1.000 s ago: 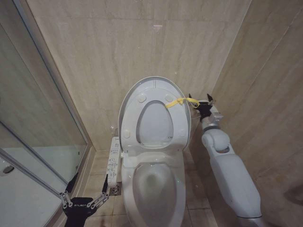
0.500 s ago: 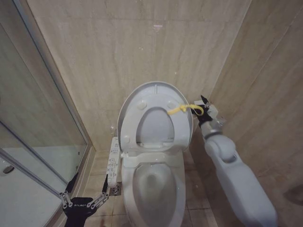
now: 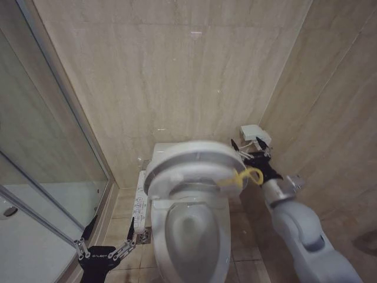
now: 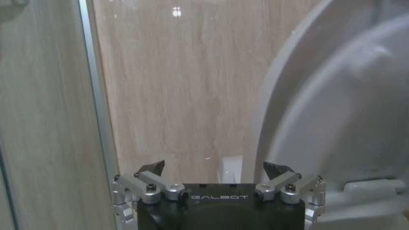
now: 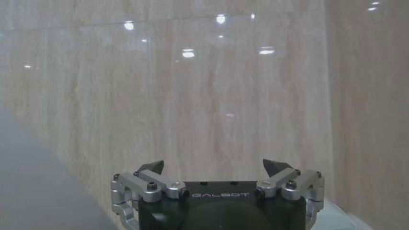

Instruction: Open the toilet lid, clean the toilet bowl with a toilet brush, close the toilet lid, and flush.

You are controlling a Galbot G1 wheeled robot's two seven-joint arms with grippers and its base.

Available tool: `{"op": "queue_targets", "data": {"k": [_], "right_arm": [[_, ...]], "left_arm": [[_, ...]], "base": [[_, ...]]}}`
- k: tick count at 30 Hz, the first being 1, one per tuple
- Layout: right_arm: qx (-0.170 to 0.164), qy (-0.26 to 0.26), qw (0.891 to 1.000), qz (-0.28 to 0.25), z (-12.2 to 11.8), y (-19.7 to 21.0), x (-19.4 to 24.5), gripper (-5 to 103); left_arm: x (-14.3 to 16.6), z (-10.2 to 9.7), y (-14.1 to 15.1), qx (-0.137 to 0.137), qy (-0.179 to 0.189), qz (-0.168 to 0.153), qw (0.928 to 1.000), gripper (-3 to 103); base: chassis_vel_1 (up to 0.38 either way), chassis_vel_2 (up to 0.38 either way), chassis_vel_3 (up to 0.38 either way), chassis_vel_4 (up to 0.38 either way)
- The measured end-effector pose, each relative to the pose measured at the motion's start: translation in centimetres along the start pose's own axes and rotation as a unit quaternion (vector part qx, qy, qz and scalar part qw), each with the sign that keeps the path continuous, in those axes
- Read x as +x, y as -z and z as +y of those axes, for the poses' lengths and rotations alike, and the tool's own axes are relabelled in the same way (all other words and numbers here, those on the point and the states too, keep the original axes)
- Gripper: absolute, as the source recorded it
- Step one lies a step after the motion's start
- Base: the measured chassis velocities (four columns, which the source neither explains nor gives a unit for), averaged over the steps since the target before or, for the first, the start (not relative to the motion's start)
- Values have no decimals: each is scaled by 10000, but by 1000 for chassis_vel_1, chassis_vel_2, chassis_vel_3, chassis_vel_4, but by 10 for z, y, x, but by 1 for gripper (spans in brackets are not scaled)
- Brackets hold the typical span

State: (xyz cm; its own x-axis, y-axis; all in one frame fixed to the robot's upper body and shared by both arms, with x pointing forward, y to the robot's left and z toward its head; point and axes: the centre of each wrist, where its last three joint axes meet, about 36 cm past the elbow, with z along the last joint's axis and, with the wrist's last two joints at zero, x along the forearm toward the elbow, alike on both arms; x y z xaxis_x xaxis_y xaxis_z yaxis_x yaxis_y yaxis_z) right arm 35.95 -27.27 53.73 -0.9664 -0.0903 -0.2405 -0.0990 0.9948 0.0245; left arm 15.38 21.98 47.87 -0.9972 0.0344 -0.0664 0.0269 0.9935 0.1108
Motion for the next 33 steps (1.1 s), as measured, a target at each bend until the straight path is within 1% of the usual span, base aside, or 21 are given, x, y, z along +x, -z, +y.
{"op": "queue_targets", "data": {"k": [2, 3, 6, 11, 13, 16, 20, 27, 33], "right_arm": [[-42, -106, 9999, 37, 5, 3, 17, 100], [-42, -106, 9999, 37, 5, 3, 17, 100], [-28, -347, 9993, 149, 7, 3, 44, 100], [4, -562, 9982, 201, 7, 0, 62, 100], [-29, -725, 9971, 228, 7, 2, 73, 100], [-69, -796, 9964, 279, 10, 1, 81, 100], [-154, -699, 9968, 367, 15, -7, 79, 100], [-15, -690, 9966, 444, 5, -12, 72, 100], [-91, -651, 9965, 509, 8, -11, 78, 100]], "left_arm": [[0, 0, 0, 0, 0, 0, 10000, 100], [0, 0, 0, 0, 0, 0, 10000, 100], [0, 0, 0, 0, 0, 0, 10000, 100], [0, 0, 0, 0, 0, 0, 10000, 100], [0, 0, 0, -1, -1, 0, 10000, 100], [0, 0, 0, 0, 0, 0, 10000, 100], [0, 0, 0, 0, 0, 0, 10000, 100], [0, 0, 0, 0, 0, 0, 10000, 100], [0, 0, 0, 0, 0, 0, 10000, 100]], "base": [[0, 0, 0, 0], [0, 0, 0, 0], [0, 0, 0, 0], [0, 0, 0, 0], [0, 0, 0, 0], [0, 0, 0, 0], [0, 0, 0, 0], [0, 0, 0, 0], [0, 0, 0, 0]]}}
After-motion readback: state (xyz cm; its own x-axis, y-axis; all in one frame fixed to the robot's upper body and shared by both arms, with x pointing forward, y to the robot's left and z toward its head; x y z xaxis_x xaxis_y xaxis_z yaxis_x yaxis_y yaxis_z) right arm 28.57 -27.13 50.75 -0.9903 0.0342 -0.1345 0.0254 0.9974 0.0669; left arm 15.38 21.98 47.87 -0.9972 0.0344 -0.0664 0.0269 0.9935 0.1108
